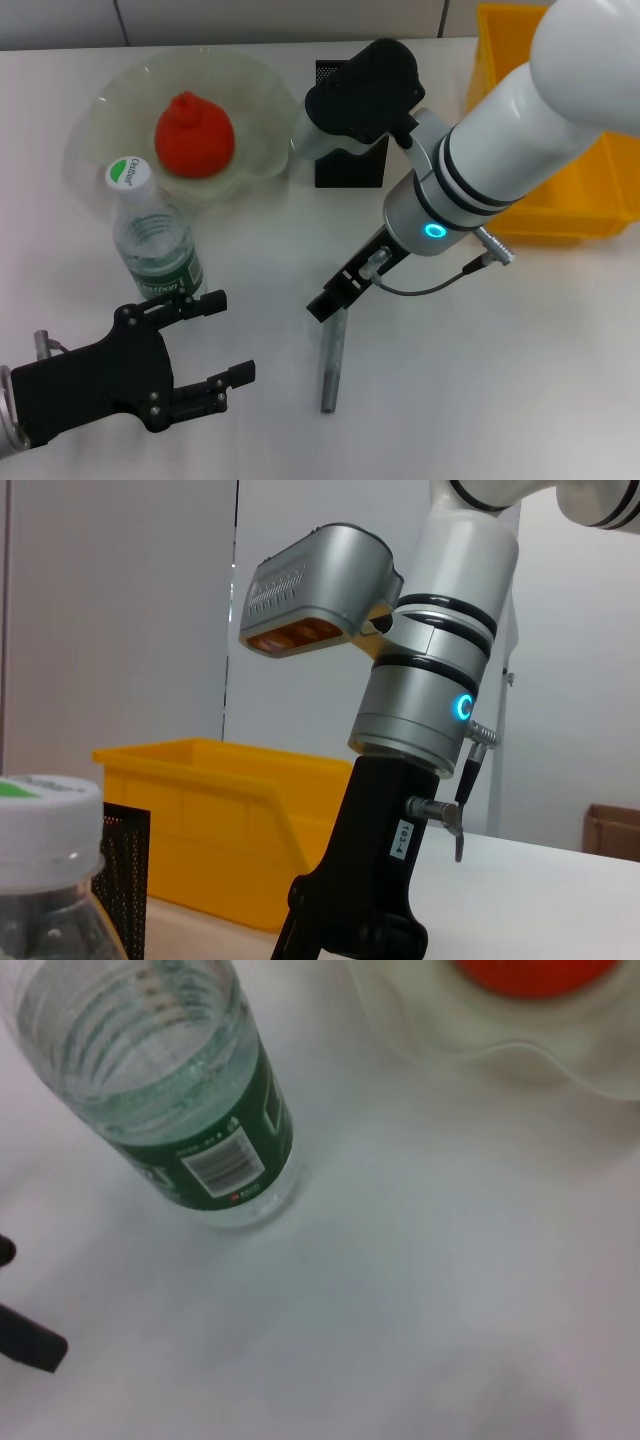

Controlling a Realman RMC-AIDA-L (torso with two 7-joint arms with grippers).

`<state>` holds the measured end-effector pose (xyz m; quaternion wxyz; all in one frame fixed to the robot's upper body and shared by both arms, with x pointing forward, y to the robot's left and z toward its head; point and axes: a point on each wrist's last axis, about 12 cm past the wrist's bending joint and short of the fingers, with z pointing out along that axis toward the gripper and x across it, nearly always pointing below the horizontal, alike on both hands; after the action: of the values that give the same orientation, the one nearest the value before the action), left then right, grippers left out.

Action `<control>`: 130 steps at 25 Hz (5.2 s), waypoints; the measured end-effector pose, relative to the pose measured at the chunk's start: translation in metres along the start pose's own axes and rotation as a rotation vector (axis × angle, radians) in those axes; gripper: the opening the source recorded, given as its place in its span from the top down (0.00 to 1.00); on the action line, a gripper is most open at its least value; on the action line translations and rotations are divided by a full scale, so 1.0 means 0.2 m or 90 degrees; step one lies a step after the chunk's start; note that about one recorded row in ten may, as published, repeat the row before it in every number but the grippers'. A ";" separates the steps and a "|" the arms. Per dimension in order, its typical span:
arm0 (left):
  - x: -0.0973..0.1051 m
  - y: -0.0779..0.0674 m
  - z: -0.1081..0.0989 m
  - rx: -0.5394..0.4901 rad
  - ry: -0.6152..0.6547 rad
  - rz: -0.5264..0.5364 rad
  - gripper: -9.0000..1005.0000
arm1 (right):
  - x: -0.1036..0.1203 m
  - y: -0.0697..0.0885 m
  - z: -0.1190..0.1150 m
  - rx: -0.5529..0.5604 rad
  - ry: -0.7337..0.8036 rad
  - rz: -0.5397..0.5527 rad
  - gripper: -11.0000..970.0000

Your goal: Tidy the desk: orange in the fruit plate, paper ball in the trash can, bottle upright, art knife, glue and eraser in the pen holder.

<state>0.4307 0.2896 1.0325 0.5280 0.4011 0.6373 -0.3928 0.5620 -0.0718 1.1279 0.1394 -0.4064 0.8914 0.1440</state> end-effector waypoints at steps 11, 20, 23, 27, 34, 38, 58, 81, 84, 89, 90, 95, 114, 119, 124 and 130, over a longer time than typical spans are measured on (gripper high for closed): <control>0.00 0.00 0.00 0.001 -0.001 0.001 0.22 | -0.01 -0.02 0.04 -0.003 0.028 0.011 0.49; 0.00 0.00 0.00 0.001 -0.001 0.000 0.22 | 0.00 -0.02 0.04 -0.003 0.031 0.012 0.56; 0.00 0.00 0.00 0.001 0.000 0.000 0.22 | 0.01 -0.03 0.05 -0.003 0.037 0.012 0.56; 0.00 0.00 0.00 0.001 0.000 0.001 0.22 | 0.02 -0.03 0.05 -0.004 0.052 0.011 0.57; -0.02 0.00 0.01 0.009 -0.008 0.006 0.22 | 0.03 -0.03 0.05 -0.006 0.072 -0.008 0.79; -0.03 0.00 0.02 0.017 -0.016 0.008 0.22 | 0.04 -0.03 0.02 -0.009 0.063 -0.017 0.84; -0.01 -0.05 -0.02 -0.022 -0.084 0.045 0.22 | 0.14 -0.41 -0.69 -0.007 -0.562 -0.011 0.85; 0.02 -0.06 0.04 -0.042 -0.108 0.061 0.22 | 0.13 -0.63 -0.22 0.027 -0.717 -0.076 0.86; 0.02 -0.06 0.04 -0.042 -0.108 0.061 0.22 | 0.13 -0.63 -0.21 0.031 -0.713 -0.079 0.85; 0.02 -0.06 0.04 -0.042 -0.108 0.059 0.22 | 0.13 -0.64 -0.17 0.037 -0.696 -0.062 0.84; 0.02 -0.06 0.04 -0.042 -0.108 0.059 0.22 | 0.13 -0.64 -0.17 0.037 -0.696 -0.062 0.84; 0.02 -0.06 0.04 -0.048 -0.107 0.060 0.22 | 0.16 -0.64 -0.16 0.034 -0.696 -0.058 0.72; -0.07 -0.05 -0.02 -0.069 -0.203 0.113 0.22 | 0.83 -0.50 -0.32 -0.040 -0.862 -0.060 0.31; -0.06 -0.06 0.01 -0.015 -0.171 0.091 0.22 | 0.99 -0.33 -0.26 -0.222 -0.681 -0.225 0.31; -0.05 -0.04 0.02 0.023 -0.115 0.053 0.22 | 1.05 -0.30 -0.17 -0.280 -0.545 -0.207 0.31; -0.03 -0.03 0.02 0.059 -0.044 0.009 0.22 | 1.04 -0.27 -0.14 -0.281 -0.529 -0.207 0.30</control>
<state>0.4270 0.2827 1.0381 0.5331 0.4158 0.5971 -0.4317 0.4686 -0.2596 1.0693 0.4142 -0.4684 0.6337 0.4554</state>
